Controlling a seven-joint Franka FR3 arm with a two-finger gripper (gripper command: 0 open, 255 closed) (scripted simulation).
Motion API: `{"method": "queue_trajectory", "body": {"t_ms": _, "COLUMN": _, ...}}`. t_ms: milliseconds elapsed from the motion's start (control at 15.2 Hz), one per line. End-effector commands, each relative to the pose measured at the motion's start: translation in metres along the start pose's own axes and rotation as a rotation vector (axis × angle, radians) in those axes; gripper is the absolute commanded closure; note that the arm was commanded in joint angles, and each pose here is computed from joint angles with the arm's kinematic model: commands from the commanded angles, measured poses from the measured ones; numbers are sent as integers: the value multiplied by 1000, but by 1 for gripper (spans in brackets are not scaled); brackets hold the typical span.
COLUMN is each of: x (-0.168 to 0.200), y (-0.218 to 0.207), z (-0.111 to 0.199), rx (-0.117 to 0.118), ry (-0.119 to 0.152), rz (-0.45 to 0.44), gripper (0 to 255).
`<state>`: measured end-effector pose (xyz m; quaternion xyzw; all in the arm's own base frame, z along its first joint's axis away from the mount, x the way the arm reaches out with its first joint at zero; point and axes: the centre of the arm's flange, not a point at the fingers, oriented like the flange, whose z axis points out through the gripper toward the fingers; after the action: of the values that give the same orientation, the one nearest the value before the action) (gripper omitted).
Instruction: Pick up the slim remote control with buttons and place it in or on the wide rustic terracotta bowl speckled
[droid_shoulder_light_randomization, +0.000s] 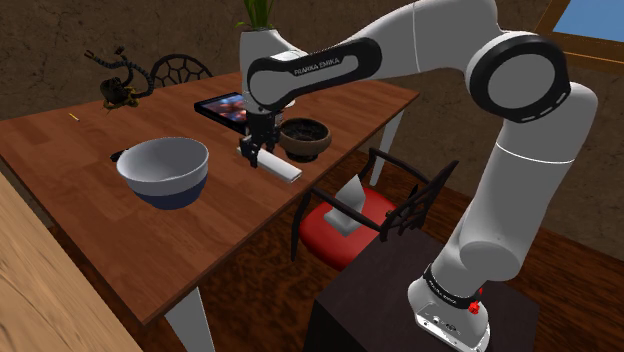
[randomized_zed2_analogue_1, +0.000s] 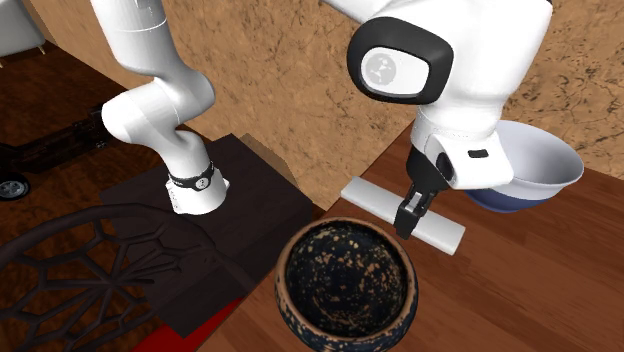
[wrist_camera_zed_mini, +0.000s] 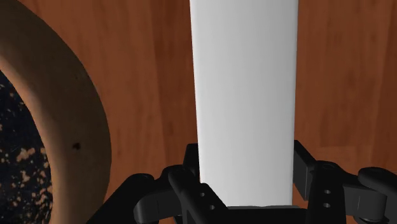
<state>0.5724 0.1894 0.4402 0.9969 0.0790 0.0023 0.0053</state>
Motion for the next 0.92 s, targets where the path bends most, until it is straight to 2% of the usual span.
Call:
{"method": "queue_trajectory", "body": {"t_ms": 0, "x": -1, "y": 0, "z": -10, "rx": 0, "ry": 0, "rz": 0, "gripper": 255}}
{"method": "queue_trajectory", "body": {"t_ms": 858, "x": -1, "y": 1, "z": -79, "rx": 0, "ry": 0, "rz": 0, "gripper": 255}}
